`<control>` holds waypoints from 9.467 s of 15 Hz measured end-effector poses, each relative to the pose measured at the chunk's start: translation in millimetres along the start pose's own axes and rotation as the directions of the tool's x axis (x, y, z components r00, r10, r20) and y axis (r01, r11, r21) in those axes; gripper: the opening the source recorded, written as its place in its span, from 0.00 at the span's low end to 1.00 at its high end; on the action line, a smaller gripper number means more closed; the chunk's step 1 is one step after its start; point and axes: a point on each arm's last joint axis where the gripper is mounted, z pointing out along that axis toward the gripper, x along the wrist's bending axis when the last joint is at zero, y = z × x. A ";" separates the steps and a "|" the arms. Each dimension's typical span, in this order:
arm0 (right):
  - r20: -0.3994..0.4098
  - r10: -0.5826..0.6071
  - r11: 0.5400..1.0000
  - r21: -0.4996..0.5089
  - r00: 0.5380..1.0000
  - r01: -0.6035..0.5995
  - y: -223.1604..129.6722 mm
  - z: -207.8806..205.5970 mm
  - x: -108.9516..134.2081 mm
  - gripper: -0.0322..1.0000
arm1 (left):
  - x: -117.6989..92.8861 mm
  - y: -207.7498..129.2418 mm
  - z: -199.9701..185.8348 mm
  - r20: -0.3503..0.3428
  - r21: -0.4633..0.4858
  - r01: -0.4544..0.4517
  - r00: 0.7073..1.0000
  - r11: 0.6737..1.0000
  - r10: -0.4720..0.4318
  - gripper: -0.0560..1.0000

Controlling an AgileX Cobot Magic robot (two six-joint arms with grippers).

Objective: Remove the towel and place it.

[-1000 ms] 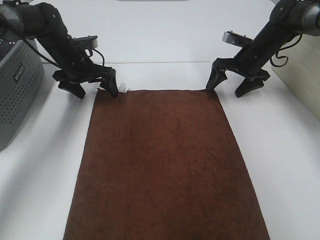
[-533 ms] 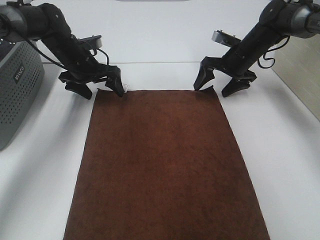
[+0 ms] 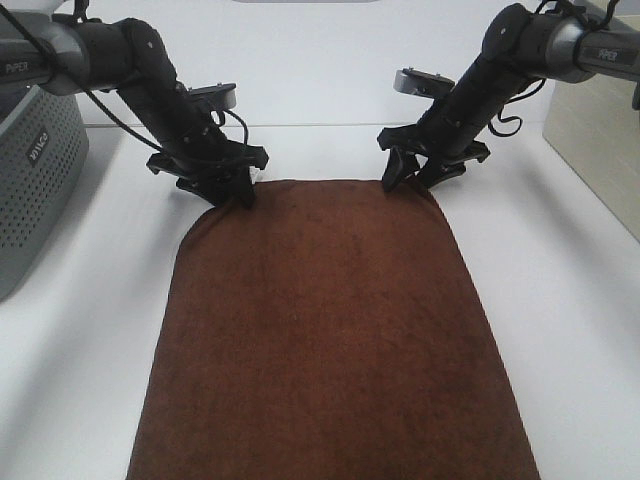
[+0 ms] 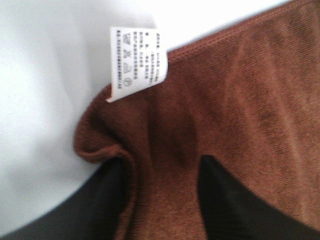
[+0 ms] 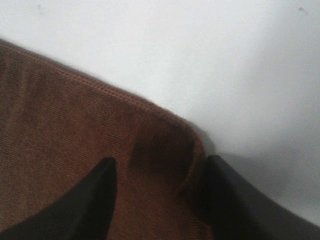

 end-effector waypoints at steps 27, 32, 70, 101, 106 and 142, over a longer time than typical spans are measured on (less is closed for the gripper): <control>0.242 -0.075 0.856 -0.481 0.967 0.187 70.2 -50.6 -2.2 0.04 | -0.2 72.7 -44.8 -0.242 -0.529 -0.269 0.957 0.805 0.161 0.06; 0.255 -0.066 0.832 -0.519 0.965 0.194 73.4 -50.2 -4.0 0.04 | 0.0 77.6 -48.5 -0.264 -0.577 -0.284 0.952 0.765 0.155 0.06; 0.220 0.008 0.786 -0.605 0.975 0.130 62.8 13.8 -50.5 0.76 | 25.6 74.1 14.6 -0.299 -0.687 -0.276 0.950 0.672 0.085 0.69; 0.185 -0.155 0.776 -0.585 0.970 0.236 77.2 -68.3 -19.0 0.74 | 15.9 65.5 4.2 -0.238 -0.541 -0.248 0.962 0.804 0.136 0.69; 0.121 -0.139 0.851 -0.493 0.983 0.181 65.4 -179.1 33.2 0.90 | -17.0 64.8 -103.4 -0.214 -0.428 -0.190 0.971 0.883 0.106 0.81; 0.378 0.000 0.716 -0.647 0.926 0.264 -459.8 -315.6 126.6 0.86 | -63.0 -466.4 -343.9 -0.379 -0.767 -0.113 0.874 0.631 -0.305 0.85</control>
